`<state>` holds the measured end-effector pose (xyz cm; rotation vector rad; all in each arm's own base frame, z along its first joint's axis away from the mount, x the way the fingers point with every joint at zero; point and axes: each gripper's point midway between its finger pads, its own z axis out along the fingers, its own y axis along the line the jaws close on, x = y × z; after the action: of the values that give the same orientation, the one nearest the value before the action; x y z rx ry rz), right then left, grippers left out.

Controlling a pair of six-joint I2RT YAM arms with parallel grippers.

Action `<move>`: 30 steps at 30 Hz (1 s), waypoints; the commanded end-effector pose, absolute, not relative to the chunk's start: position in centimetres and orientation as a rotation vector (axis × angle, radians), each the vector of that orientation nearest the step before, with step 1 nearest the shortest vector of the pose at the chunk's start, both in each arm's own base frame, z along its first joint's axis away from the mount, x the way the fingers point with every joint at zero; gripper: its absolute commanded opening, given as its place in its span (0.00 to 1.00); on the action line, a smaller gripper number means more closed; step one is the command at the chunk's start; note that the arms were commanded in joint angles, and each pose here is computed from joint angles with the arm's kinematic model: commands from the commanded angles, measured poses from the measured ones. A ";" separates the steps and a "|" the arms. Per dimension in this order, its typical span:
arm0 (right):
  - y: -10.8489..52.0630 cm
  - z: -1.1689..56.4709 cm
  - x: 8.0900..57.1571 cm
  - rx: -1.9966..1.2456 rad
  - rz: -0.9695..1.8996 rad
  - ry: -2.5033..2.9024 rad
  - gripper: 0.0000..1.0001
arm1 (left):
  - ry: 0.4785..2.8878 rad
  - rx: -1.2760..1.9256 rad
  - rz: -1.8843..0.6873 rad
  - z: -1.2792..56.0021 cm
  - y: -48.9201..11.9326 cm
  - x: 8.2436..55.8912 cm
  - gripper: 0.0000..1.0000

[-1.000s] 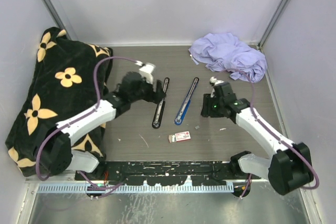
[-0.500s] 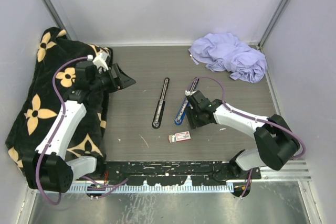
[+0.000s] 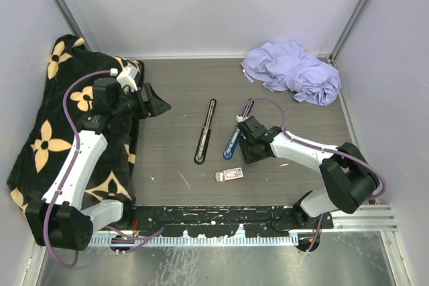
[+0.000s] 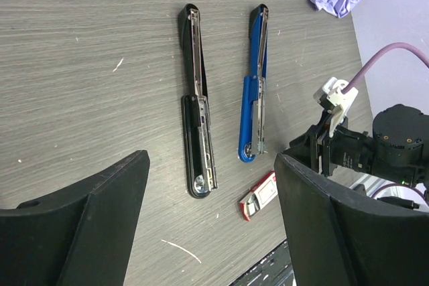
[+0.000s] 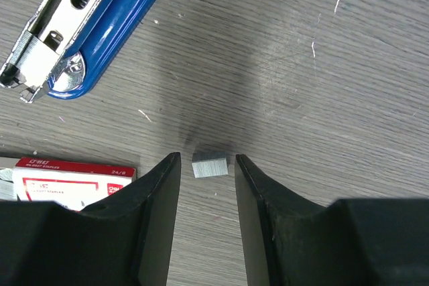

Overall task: Load the staples into the stapler
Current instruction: Pick up the staple from the center of the board.

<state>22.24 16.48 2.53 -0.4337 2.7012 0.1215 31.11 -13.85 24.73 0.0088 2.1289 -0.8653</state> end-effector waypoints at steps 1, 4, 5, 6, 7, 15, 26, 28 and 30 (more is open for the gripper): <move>17.3 3.4 23.3 -0.397 0.147 2.668 0.43 | 2.087 0.039 -0.829 25.5 -13.3 31.6 0.78; 17.1 3.4 23.2 -0.376 0.138 2.670 0.43 | 2.088 0.034 -0.822 25.3 -13.2 31.8 0.78; 17.0 3.3 23.1 -0.376 0.132 2.676 0.43 | 2.089 0.030 -0.818 25.1 -13.1 31.9 0.78; 17.0 3.2 23.0 -0.369 0.129 2.682 0.43 | 2.088 0.031 -0.816 25.0 -13.0 31.9 0.78; 16.9 3.2 23.0 -0.366 0.122 2.687 0.42 | 2.089 0.031 -0.812 24.9 -13.0 31.9 0.78; 16.6 2.7 22.9 -0.352 0.093 2.705 0.39 | 2.093 0.023 -0.798 24.4 -12.7 32.1 0.78; 16.2 2.2 22.4 -0.330 0.078 2.728 0.37 | 2.089 0.017 -0.802 24.2 -12.5 32.2 0.78; 16.1 2.1 22.4 -0.329 0.074 2.731 0.36 | 2.090 0.016 -0.801 24.1 -12.5 32.3 0.78; 16.2 2.0 22.4 -0.332 0.073 2.732 0.34 | 2.090 0.014 -0.800 24.0 -12.4 32.3 0.78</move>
<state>21.73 16.06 1.61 -0.3593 2.7535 0.0870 31.55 -12.64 22.97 -0.0069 2.1484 -0.8065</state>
